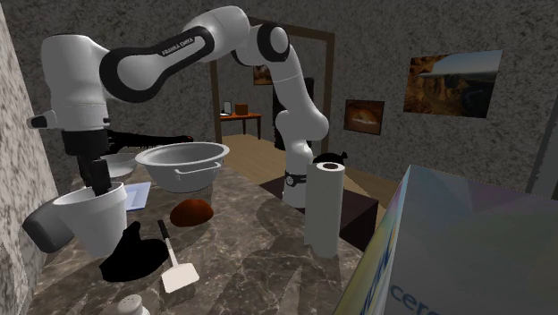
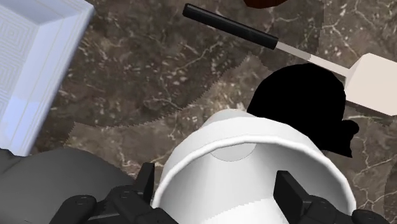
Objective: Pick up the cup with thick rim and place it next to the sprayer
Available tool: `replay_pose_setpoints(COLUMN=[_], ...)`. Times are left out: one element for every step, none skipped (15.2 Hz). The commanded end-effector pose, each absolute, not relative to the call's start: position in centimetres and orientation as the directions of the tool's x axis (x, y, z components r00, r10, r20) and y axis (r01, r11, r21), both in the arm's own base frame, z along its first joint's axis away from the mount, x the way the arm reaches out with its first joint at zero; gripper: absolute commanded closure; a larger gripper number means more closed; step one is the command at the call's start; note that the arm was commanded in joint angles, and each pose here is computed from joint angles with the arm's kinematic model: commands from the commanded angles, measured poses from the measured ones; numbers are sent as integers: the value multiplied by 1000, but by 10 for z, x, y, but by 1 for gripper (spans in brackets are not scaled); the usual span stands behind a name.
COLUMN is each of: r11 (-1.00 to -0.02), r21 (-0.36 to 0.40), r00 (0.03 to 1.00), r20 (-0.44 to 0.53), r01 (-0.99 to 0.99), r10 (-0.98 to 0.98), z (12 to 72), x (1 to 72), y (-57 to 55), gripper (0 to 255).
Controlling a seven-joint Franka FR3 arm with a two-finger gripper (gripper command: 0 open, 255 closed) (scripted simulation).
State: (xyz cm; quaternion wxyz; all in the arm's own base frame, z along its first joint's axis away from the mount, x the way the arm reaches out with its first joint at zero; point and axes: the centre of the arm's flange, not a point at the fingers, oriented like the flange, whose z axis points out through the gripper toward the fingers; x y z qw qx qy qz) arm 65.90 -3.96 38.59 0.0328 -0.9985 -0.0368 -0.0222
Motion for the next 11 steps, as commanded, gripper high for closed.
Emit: replay_pose_setpoints(r11=[-995,-995,-995,-995,-995,-995,-995,-995,-995,-995,-995], r21=[-64,-64,-64,-64,-64,-64,-64,-64,-64,-64,-64], r00=[996,996,996,996,996,996,996,996,996,996,996], r20=[46,46,46,46,46,46,46,46,46,46,46], r01=[75,75,75,75,75,75,75,75,75,75,75], r10=[72,72,72,72,72,72,72,72,72,72,72], z=[405,418,429,429,429,429,429,429,429,429,429], x=[657,656,656,656,656,656,656,656,656,656,656], y=[-41,-42,-42,-42,-42,-42,-42,-42,-42,-42,-42], gripper=[0,0,0,0,0,0,0,0,0,0,0])
